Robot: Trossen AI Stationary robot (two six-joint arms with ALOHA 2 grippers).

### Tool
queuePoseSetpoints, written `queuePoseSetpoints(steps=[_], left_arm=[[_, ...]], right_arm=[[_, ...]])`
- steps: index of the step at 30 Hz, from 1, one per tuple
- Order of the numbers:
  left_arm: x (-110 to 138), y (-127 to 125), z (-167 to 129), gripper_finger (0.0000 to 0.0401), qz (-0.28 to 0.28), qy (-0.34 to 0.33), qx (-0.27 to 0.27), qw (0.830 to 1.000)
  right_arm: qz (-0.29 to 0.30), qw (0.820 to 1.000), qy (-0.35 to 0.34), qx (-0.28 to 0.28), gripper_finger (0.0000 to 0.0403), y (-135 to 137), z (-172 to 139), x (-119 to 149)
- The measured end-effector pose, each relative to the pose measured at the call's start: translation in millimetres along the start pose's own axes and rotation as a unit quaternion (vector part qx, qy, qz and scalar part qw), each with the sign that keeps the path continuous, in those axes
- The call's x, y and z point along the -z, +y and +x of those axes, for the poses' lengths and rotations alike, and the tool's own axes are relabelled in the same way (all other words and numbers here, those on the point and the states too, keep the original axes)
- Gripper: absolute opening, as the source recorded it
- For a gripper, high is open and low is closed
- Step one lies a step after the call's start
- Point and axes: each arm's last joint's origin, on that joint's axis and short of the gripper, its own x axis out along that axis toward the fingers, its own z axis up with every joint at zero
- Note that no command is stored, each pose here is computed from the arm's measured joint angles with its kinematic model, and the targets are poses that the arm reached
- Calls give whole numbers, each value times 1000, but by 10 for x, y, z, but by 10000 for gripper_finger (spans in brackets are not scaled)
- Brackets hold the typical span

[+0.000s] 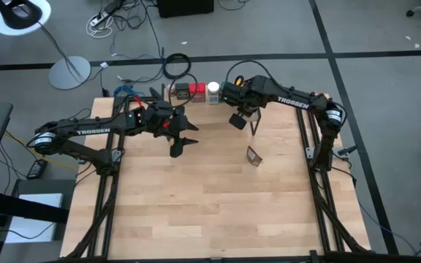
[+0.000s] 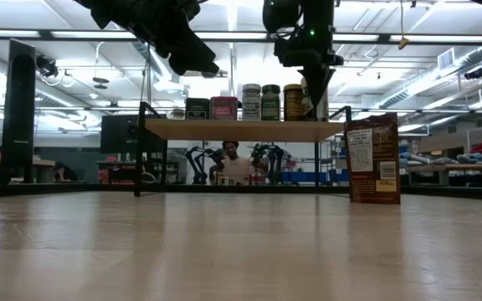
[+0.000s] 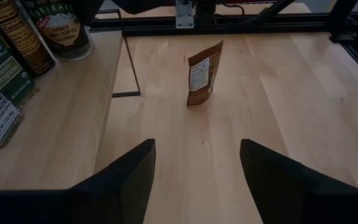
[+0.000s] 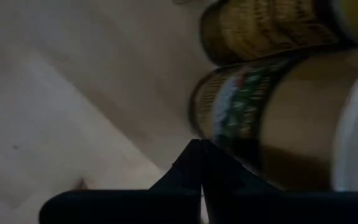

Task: Shelf spices
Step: Put the brown seasoning bottle on the shelf

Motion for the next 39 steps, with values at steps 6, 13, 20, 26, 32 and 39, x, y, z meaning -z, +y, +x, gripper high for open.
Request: queuePoseSetpoints(steps=[6, 13, 20, 26, 32, 39], left_arm=[[1, 0, 0, 239, 0, 1, 0, 1000], [4, -1, 0, 239, 0, 2, 0, 1000], [4, -1, 0, 239, 0, 2, 0, 1000], [4, -1, 0, 239, 0, 2, 0, 1000], [4, -1, 0, 239, 1, 2, 0, 1000], [4, -1, 0, 239, 2, 2, 0, 1000]], right_arm=[[15, 1000, 5, 6, 0, -105, 40, -22], [22, 1000, 8, 10, 0, -188, 71, -38], [23, 1000, 1, 12, 0, -252, 96, -69], [27, 1000, -1, 13, 0, -321, 122, -90], [32, 999, -1, 15, 0, -386, 146, -104], [30, 999, 0, 17, 0, -426, 159, -108]])
